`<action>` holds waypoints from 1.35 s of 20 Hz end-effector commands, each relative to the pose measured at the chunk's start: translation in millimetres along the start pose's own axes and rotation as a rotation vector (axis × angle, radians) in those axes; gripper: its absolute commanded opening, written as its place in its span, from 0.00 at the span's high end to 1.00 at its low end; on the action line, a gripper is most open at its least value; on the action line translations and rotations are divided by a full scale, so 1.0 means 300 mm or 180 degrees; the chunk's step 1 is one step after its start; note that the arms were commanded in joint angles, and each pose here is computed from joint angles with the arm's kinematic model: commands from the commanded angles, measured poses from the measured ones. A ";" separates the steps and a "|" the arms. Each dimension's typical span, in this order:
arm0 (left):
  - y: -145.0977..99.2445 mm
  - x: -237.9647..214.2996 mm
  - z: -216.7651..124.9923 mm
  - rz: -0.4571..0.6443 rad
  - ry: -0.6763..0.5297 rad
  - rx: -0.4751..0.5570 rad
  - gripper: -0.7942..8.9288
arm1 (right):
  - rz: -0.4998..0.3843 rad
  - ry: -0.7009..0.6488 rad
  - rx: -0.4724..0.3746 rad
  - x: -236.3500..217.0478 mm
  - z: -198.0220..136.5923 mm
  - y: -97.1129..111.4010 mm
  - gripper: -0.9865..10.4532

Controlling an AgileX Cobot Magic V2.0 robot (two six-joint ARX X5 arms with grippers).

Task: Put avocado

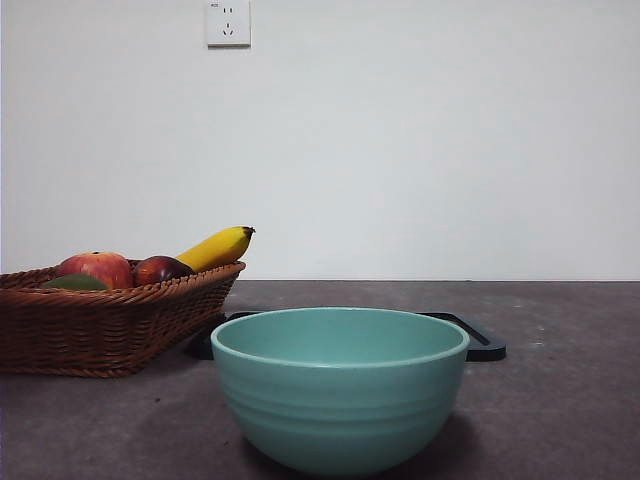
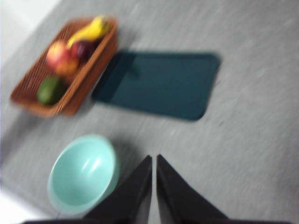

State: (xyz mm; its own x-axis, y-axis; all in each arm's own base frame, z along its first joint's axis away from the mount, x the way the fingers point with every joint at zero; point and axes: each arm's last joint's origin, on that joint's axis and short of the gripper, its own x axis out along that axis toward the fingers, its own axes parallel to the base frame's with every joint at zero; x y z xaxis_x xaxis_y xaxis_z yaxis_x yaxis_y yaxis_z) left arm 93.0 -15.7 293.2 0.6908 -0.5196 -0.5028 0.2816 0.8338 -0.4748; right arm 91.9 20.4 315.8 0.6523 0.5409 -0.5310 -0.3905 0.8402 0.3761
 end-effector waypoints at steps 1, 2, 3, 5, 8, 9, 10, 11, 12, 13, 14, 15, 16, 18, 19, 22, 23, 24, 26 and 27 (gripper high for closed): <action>-0.028 -0.013 0.033 -0.0136 0.0239 0.0237 0.91 | 0.0140 0.0254 -0.0224 -0.008 0.037 0.030 0.91; -0.039 -0.018 0.041 -0.0177 0.0352 0.0260 0.91 | 0.0209 0.0394 -0.0270 -0.008 0.043 0.042 0.91; -0.051 -0.025 0.047 -0.0210 0.0446 0.0292 0.91 | 0.0287 0.0527 -0.0333 -0.006 0.047 0.055 0.91; -0.071 -0.041 0.052 -0.0263 0.0583 0.0373 0.91 | 0.0442 0.0730 -0.0439 0.000 0.045 0.078 0.91; -0.085 -0.050 0.048 -0.0322 0.0678 0.0431 0.91 | 0.0635 0.0943 -0.0600 0.006 0.026 0.102 0.91; -0.085 -0.050 0.046 -0.0328 0.0706 0.0453 0.91 | 0.0679 0.0993 -0.0629 0.009 0.023 0.108 0.91; -0.085 -0.050 0.044 -0.0330 0.0725 0.0471 0.91 | 0.0711 0.1011 -0.0656 0.011 0.022 0.112 0.91; -0.085 -0.051 0.042 -0.0329 0.0735 0.0490 0.91 | 0.0730 0.1017 -0.0673 0.011 0.021 0.115 0.91; -0.085 -0.051 0.042 -0.0329 0.0735 0.0496 0.91 | 0.0738 0.1018 -0.0680 0.011 0.021 0.116 0.91; -0.085 -0.051 0.042 -0.0329 0.0734 0.0497 0.90 | 0.0738 0.1015 -0.0679 0.012 0.022 0.116 0.91; -0.085 -0.051 0.042 -0.0329 0.0736 0.0494 0.87 | 0.0739 0.1008 -0.0681 0.013 0.023 0.116 0.90; -0.085 -0.051 0.042 -0.0329 0.0736 0.0494 0.84 | 0.0740 0.1001 -0.0684 0.015 0.024 0.116 0.89; -0.085 -0.051 0.042 -0.0328 0.0736 0.0493 0.80 | 0.0740 0.0998 -0.0683 0.018 0.027 0.116 0.85; -0.085 -0.051 0.042 -0.0318 0.0735 0.0494 0.67 | 0.0741 0.0981 -0.0683 0.019 0.029 0.116 0.76; -0.084 -0.051 0.042 -0.0306 0.0734 0.0495 0.62 | 0.0742 0.0983 -0.0682 0.021 0.030 0.116 0.72; -0.083 -0.049 0.043 -0.0290 0.0738 0.0480 0.56 | 0.0735 0.1006 -0.0660 0.029 0.033 0.115 0.63; -0.083 -0.048 0.044 -0.0288 0.0741 0.0478 0.56 | 0.0730 0.1012 -0.0659 0.031 0.034 0.114 0.63; -0.082 -0.044 0.046 -0.0276 0.0751 0.0473 0.56 | 0.0726 0.1021 -0.0655 0.034 0.035 0.114 0.63; -0.076 -0.036 0.051 -0.0179 0.0767 0.0444 0.55 | 0.0724 0.1037 -0.0648 0.040 0.037 0.113 0.63; -0.073 -0.030 0.054 -0.0124 0.0777 0.0438 0.55 | 0.0721 0.1047 -0.0644 0.043 0.038 0.112 0.63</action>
State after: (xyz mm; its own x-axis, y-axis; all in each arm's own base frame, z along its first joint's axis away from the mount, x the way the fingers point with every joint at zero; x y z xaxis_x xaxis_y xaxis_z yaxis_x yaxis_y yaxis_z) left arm 88.6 -25.9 315.2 0.4889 -0.5751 -0.6559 0.4009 0.8160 -0.4166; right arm 93.1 54.0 325.4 0.2994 0.6617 -0.6874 -0.6278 0.6792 0.3803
